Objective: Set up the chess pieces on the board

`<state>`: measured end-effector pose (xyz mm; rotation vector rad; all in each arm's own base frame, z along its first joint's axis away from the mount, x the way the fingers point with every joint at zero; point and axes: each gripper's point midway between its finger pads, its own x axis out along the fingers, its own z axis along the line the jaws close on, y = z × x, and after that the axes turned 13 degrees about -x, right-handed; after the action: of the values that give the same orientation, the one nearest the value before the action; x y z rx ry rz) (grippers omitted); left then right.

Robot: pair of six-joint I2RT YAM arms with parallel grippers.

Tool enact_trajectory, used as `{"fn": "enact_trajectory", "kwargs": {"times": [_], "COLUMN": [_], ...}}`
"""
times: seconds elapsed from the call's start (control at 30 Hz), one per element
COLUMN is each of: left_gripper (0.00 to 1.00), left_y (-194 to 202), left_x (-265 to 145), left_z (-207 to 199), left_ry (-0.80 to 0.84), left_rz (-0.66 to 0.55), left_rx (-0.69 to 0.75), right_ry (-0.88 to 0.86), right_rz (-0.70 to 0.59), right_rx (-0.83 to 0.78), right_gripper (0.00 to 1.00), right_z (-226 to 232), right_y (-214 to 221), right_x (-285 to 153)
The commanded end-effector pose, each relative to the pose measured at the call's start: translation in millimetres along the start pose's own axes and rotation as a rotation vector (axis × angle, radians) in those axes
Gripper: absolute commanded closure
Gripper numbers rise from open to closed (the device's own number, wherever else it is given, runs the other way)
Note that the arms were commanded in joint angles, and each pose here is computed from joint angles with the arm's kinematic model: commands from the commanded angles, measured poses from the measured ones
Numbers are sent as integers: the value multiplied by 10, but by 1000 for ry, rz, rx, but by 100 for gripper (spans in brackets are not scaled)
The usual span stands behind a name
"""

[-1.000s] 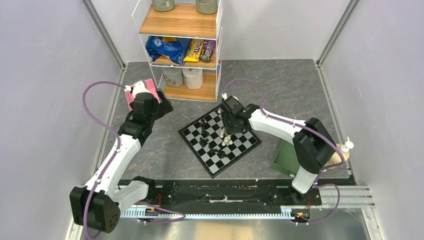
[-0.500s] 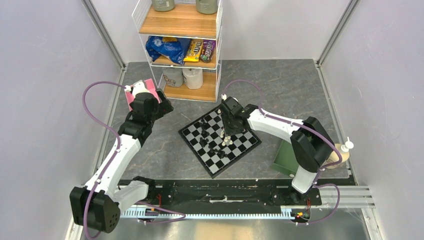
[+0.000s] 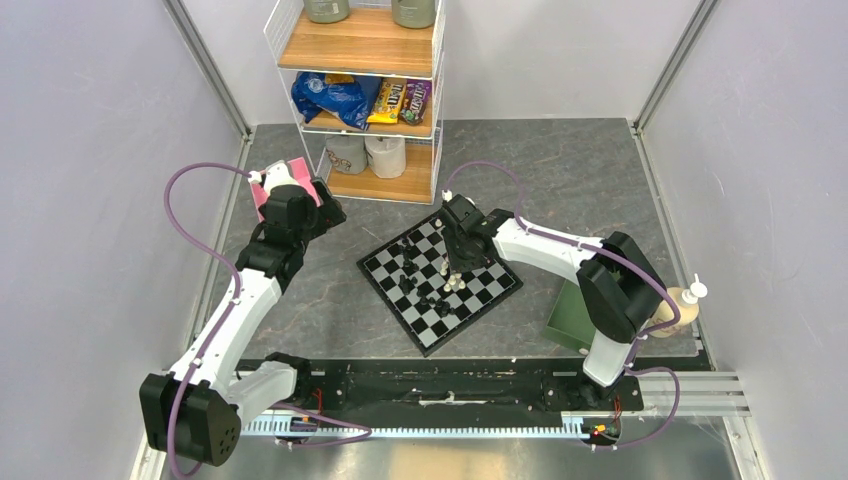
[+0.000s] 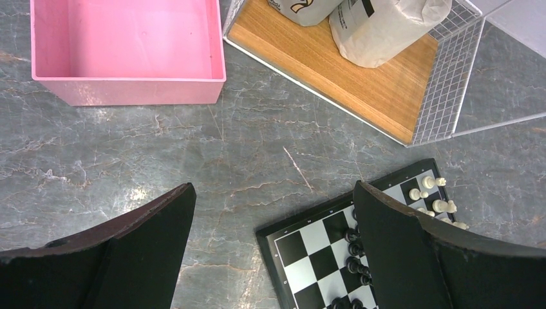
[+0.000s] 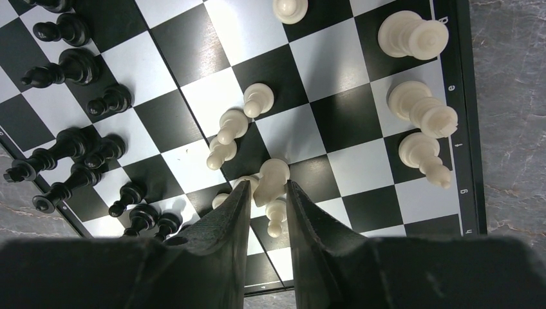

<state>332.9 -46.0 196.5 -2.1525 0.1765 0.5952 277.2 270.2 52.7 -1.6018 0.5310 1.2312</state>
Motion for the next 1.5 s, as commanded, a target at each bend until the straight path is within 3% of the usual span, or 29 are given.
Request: {"fn": "enact_trajectory", "kwargs": {"times": [0.0, 0.3, 0.67, 0.93, 1.2, 1.47], "left_gripper": [1, 1, 1, 1, 1, 1], "left_y": [-73, -84, -62, -104, -70, -98], "left_x": [-7, -17, -2, -44, -12, -27], "left_z": [-52, -45, -49, -10, -73, -73], "left_ry": [28, 27, 30, 15, 42, 39], "left_rz": [-25, -29, -21, -39, -20, -27], "left_rx": [1, 1, -3, 4, -7, -6], "right_ry": [-3, 9, 63, 133, 116, 144], "right_rz": [-16, -34, -149, -127, -79, -74], "right_rx": [9, 6, 23, 71, 170, 157], "right_gripper": [69, 79, 80, 80, 80, 81], "right_z": [44, 15, -138, -497, -769, -848], "right_y": [-93, -135, -323, 80, 213, 131], "right_x": [-33, -105, -505, -687, -445, -299]}}
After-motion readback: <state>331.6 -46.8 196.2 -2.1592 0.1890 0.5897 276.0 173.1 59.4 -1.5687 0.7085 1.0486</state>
